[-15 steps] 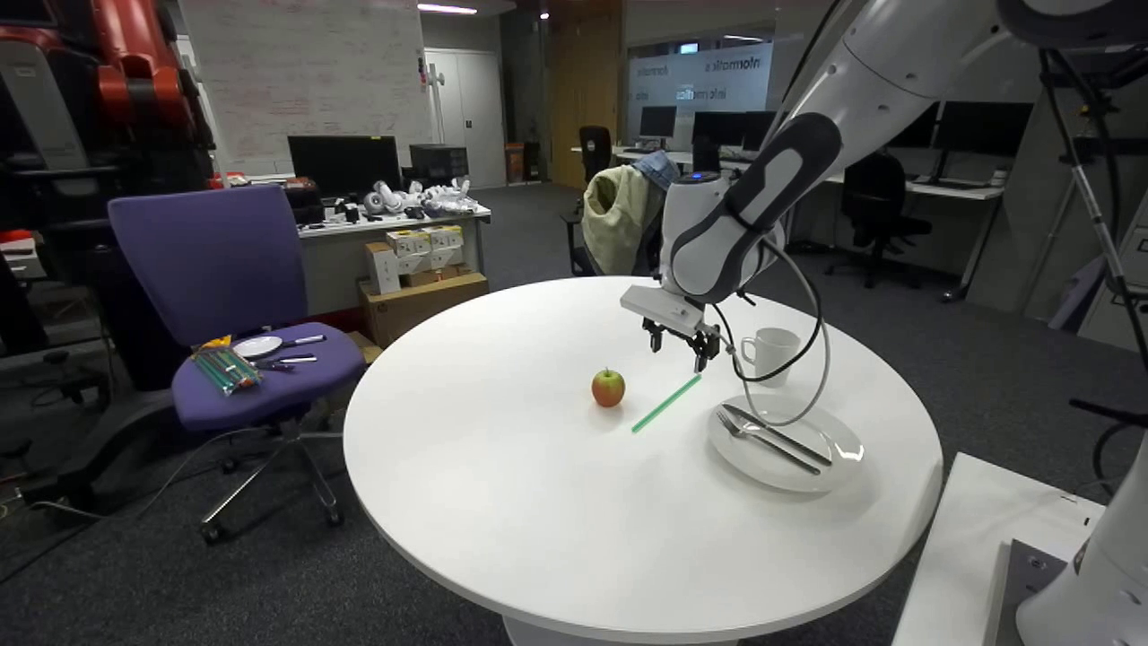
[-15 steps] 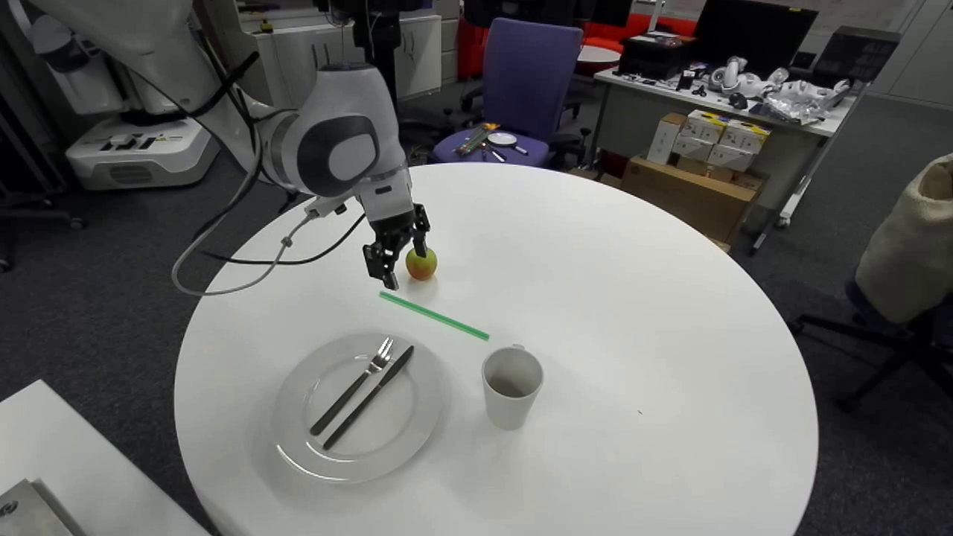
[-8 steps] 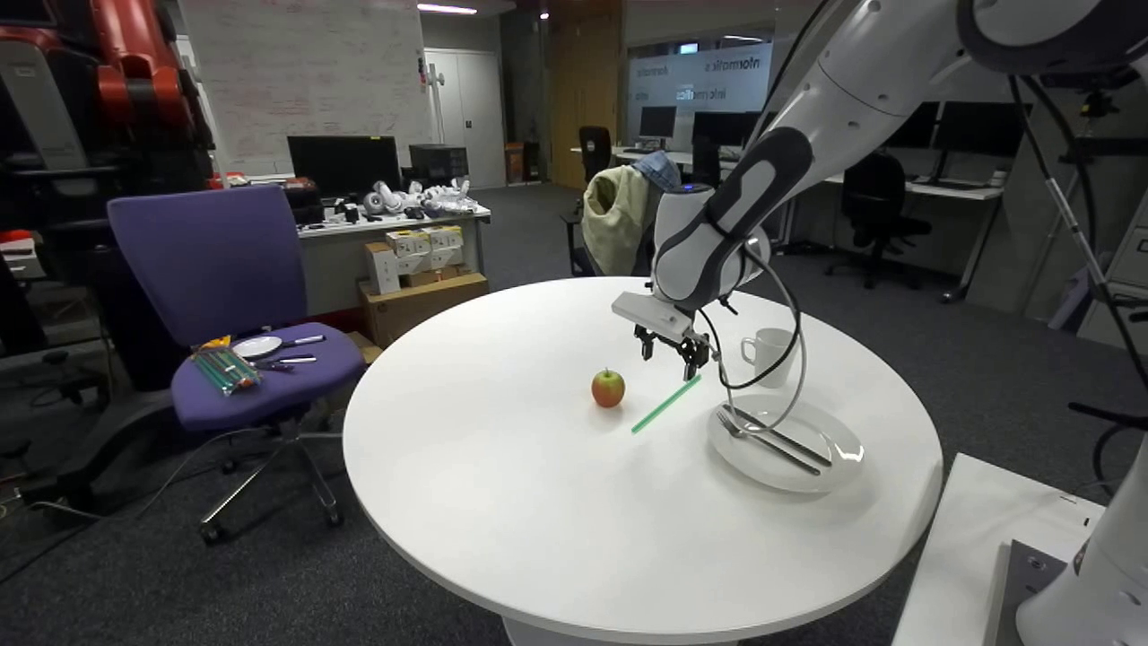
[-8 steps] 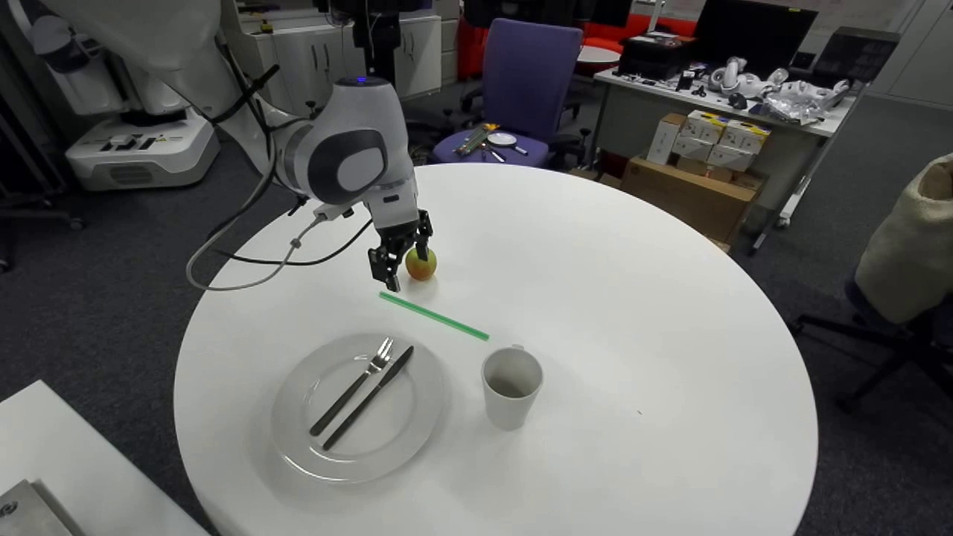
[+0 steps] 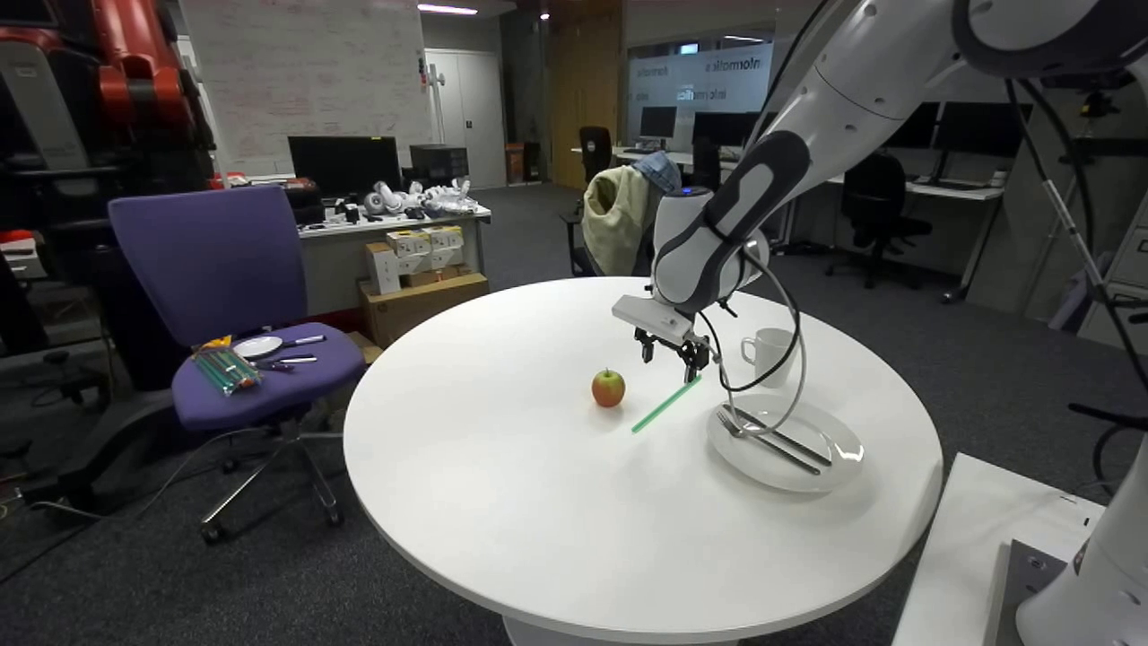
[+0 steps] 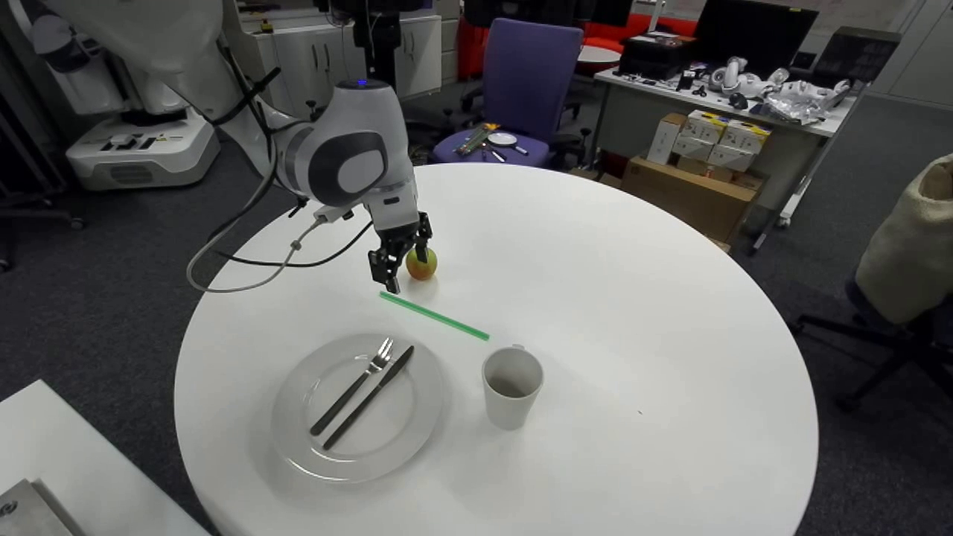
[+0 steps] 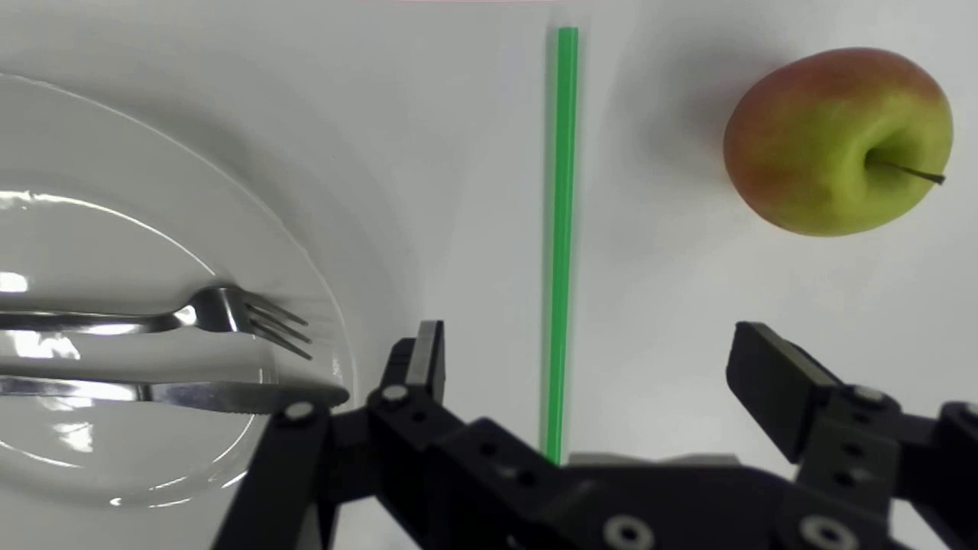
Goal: Put the green straw in the mug.
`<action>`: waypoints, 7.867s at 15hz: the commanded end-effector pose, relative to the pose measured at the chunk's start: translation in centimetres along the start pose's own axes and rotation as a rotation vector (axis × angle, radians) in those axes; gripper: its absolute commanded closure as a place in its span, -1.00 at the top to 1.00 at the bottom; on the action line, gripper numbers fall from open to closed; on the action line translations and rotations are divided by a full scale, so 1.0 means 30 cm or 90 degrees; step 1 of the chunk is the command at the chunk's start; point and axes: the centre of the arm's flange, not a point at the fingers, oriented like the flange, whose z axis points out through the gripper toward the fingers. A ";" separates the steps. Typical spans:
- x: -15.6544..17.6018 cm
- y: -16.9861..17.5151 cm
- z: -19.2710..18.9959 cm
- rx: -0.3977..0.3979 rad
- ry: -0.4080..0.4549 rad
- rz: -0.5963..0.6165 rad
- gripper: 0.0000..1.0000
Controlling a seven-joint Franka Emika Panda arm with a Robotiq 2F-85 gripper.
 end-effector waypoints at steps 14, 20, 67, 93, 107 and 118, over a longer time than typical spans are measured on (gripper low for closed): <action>0.041 -0.099 0.190 -0.015 0.006 0.005 1.00; 0.040 -0.111 0.265 -0.030 -0.012 0.019 1.00; 0.091 -0.111 0.042 0.020 -0.076 0.045 -0.99; 0.515 0.111 -0.303 0.322 -0.227 0.737 -0.99; 0.432 0.236 -0.346 0.515 0.064 1.018 -0.99; 0.248 0.155 -0.413 0.578 0.083 0.914 -0.99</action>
